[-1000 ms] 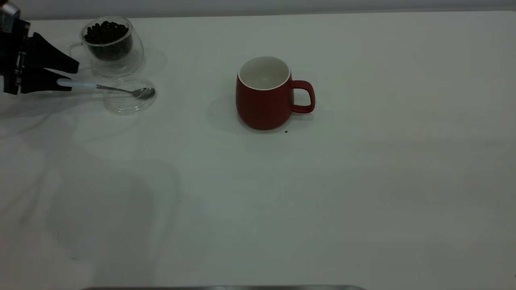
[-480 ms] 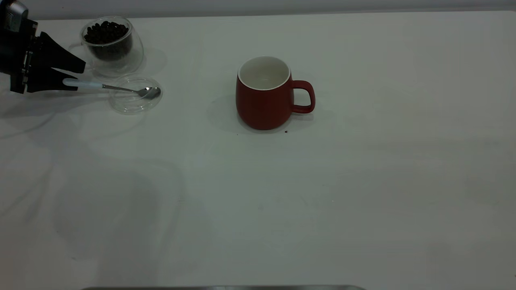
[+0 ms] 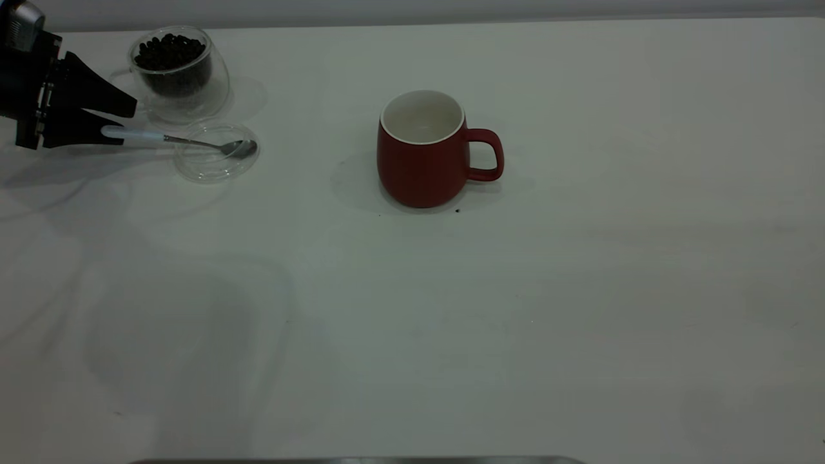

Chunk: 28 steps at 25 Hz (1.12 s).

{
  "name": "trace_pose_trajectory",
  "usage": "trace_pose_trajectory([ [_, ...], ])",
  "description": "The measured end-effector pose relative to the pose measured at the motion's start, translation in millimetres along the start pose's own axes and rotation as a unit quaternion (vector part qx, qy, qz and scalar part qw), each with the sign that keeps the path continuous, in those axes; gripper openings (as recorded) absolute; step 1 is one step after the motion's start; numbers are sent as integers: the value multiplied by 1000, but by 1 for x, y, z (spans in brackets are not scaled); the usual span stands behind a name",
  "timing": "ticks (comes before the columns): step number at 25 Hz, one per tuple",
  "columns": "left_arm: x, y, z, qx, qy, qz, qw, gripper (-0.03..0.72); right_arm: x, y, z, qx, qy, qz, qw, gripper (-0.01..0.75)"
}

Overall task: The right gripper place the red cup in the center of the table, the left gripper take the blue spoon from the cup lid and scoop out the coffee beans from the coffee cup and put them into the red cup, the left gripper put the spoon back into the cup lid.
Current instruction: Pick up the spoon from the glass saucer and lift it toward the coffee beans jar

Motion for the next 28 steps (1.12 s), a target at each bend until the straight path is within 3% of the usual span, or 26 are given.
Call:
trace_pose_trajectory([
  [15,-7,11,3,19,10,-1,1000,505,0,0,0,0,0,0,1000,590],
  [18,-10,11,3,19,9,9,1000,449,0,0,0,0,0,0,1000,590],
  [28,-11,11,3,19,-5,11,1000,163,0,0,0,0,0,0,1000,590],
])
Point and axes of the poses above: a point on each arm's last joint axis where the gripper is mounted, y pointing out along that axis toward the gripper, x along the wrist's bending axis when the last joint is at zero, z = x × y, the point moved 8 cm from there along y, pointing out along that axis toward the gripper
